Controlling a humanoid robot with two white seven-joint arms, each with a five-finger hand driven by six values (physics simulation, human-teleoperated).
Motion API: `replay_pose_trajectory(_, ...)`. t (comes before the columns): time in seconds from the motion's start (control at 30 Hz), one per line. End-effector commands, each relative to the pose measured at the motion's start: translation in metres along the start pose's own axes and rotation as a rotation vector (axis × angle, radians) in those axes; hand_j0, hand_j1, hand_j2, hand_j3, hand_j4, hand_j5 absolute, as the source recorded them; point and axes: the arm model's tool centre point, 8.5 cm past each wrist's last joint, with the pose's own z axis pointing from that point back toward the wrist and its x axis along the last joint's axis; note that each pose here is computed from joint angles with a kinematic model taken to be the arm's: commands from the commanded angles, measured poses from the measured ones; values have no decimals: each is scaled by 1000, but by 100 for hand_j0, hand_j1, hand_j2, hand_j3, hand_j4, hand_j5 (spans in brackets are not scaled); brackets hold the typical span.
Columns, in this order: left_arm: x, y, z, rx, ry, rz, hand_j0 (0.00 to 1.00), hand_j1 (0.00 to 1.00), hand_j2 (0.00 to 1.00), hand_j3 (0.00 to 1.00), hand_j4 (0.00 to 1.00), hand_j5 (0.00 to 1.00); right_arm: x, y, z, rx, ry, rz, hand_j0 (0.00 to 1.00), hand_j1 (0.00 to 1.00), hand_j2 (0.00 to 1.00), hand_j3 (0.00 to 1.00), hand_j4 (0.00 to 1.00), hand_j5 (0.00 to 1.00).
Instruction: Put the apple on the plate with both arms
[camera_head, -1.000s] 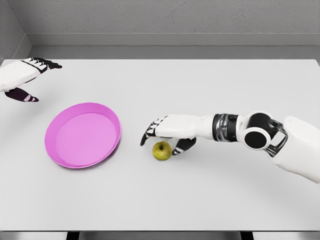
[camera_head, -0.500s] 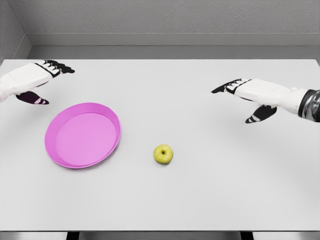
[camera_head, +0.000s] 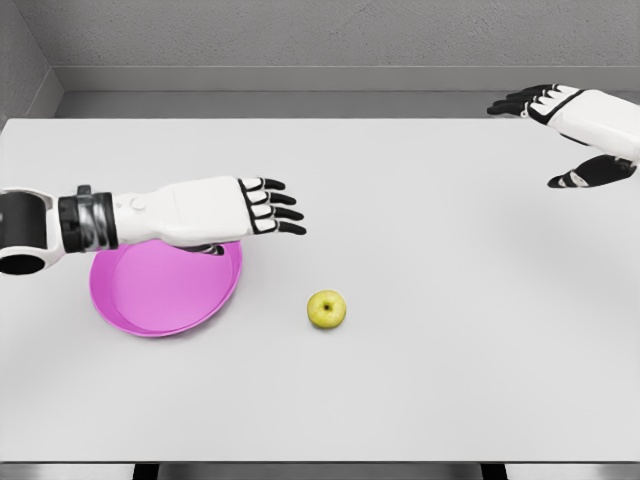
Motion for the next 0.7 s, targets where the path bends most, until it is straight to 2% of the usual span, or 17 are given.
replay_pose_trajectory(0.0, 18, -8, -14, -22, -65, 15, 100, 100, 100, 100, 100, 100, 5, -1, -4, -14, -20, -2, 100, 100, 100, 100, 100, 100)
replay_pose_trajectory(0.1, 28, -7, -33, -41, -127, 1, 100, 100, 100, 100, 100, 100, 5, -2, -3, -16, -20, -1, 100, 100, 100, 100, 100, 100)
replay_pose_trajectory(0.27, 37, -11, -47, -64, -174, -16, 100, 100, 100, 100, 100, 100, 5, -1, -3, -14, -20, -4, 100, 100, 100, 100, 100, 100)
replay_pose_trajectory(0.53, 44, -12, -59, -92, -213, -59, 100, 100, 100, 100, 100, 100, 5, -1, -4, -14, -21, -3, 100, 100, 100, 100, 100, 100)
replay_pose_trajectory(0.67, 48, -11, -70, -124, -241, -112, 100, 100, 100, 100, 100, 100, 5, -1, -4, -14, -21, -3, 100, 100, 100, 100, 100, 100)
